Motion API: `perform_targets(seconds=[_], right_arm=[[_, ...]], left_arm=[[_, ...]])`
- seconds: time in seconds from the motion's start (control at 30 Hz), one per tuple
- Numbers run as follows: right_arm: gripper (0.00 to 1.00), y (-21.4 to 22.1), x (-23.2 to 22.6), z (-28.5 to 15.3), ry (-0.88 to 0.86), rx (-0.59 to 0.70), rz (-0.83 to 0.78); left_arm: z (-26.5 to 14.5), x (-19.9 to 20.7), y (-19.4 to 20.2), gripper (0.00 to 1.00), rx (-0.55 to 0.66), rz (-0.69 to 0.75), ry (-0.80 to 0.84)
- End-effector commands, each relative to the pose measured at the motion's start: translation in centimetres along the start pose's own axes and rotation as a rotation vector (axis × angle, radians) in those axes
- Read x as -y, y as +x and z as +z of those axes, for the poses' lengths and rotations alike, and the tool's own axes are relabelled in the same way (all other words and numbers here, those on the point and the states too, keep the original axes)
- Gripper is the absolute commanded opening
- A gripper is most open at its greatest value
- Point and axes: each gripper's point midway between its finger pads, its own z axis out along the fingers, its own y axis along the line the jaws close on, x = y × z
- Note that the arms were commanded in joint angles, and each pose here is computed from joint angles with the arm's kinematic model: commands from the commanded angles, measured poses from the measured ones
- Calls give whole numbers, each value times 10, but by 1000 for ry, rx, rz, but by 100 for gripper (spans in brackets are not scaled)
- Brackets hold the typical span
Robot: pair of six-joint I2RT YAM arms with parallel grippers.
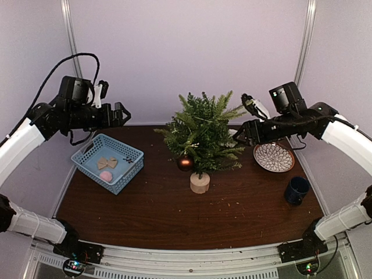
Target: Decorate the small christmas tree
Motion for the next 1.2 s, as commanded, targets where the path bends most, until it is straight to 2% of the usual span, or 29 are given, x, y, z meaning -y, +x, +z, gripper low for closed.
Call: perform_targets(seconds=[0.0,0.07,0.17,0.3,0.5,0.63,0.8,1.03,1.1,1.17], right_arm=[[72,-11,4,-27,43,73,-10],[85,-15,5,-35,51,97,-14],[93,-17,9,-45,73,130,-18],[95,-21,13,-56,83,178,-16],[96,-23,7,-66,45,211,-32],[96,-26,0,-69,5,234,-36],[96,-26,-6,-69,-30,243,-35],[95,-12,-6,-63,-50,184,-10],[95,-4,-7,-65,-56,163,6],[95,8,-5,-66,-59,144,34]], left_arm=[[4,-70,18,98,-125,-213,-191],[7,-98,36,98,-200,-265,-268],[9,-134,61,98,-298,-309,-371],[18,-171,93,97,-421,-351,-455],[37,-203,139,79,-629,-272,-547],[54,-216,171,71,-747,-243,-565],[71,-222,190,65,-820,-223,-549],[81,-228,202,63,-865,-202,-546],[85,-223,193,64,-828,-205,-518],[95,-208,172,69,-730,-221,-424]])
